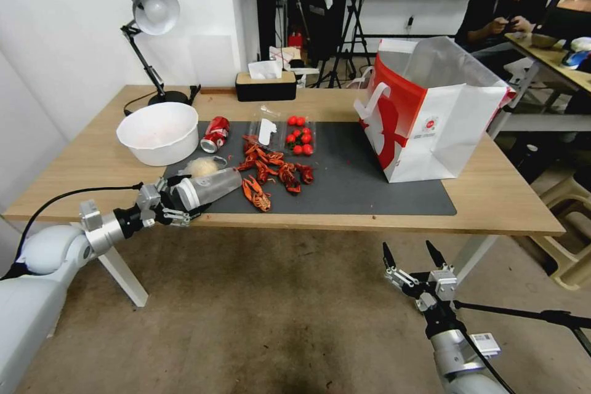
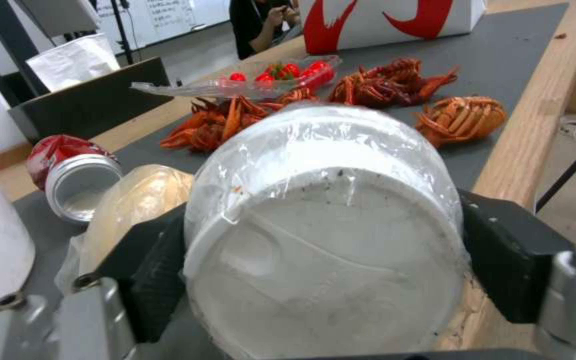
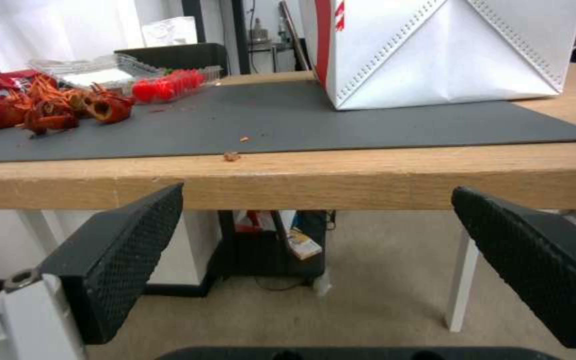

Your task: Pick up the trash from the table and place it into the takeout bag.

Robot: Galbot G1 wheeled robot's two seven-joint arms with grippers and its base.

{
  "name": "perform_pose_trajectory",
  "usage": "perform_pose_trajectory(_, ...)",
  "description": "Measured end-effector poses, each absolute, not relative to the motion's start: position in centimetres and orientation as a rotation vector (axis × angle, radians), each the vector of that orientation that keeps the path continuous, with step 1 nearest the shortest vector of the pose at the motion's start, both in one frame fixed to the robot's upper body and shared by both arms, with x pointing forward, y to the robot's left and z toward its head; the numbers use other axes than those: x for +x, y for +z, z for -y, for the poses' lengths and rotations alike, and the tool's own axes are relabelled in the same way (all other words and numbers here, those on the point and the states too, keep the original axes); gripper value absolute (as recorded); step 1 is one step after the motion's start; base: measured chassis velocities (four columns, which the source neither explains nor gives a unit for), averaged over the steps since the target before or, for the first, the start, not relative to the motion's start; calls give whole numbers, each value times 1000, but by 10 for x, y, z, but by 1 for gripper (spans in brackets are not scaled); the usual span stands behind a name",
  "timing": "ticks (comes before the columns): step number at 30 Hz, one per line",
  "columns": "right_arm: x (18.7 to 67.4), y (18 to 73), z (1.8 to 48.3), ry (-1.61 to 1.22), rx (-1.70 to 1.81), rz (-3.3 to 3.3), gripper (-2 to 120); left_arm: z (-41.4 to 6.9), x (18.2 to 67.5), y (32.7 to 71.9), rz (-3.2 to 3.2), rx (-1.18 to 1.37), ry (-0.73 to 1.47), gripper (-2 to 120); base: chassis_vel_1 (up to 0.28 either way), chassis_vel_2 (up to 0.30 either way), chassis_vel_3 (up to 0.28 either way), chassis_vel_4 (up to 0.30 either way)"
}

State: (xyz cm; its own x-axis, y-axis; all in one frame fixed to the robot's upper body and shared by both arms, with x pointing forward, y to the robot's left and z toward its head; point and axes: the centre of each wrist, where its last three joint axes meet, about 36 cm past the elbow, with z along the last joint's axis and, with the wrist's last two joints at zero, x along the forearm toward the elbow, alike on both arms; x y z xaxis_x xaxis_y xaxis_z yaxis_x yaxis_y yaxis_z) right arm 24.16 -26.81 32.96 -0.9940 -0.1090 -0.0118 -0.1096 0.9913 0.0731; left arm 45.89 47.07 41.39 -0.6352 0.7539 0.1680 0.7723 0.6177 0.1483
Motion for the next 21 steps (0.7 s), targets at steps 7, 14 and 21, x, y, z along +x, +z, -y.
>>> perform_pose_trajectory(7,241,330,265,119,-180,-3126,100,-472,456,411,2741,-1290,-318,76,0,0,0,0)
perform_pose_trajectory(14,241,332,264,121,-185,-3121,100,-467,454,434,2799,-1343,-244,73,0,0,0,0)
perform_pose_trajectory(21,239,336,266,120,-175,-3121,100,-441,488,492,2829,-1539,-208,68,0,0,0,0)
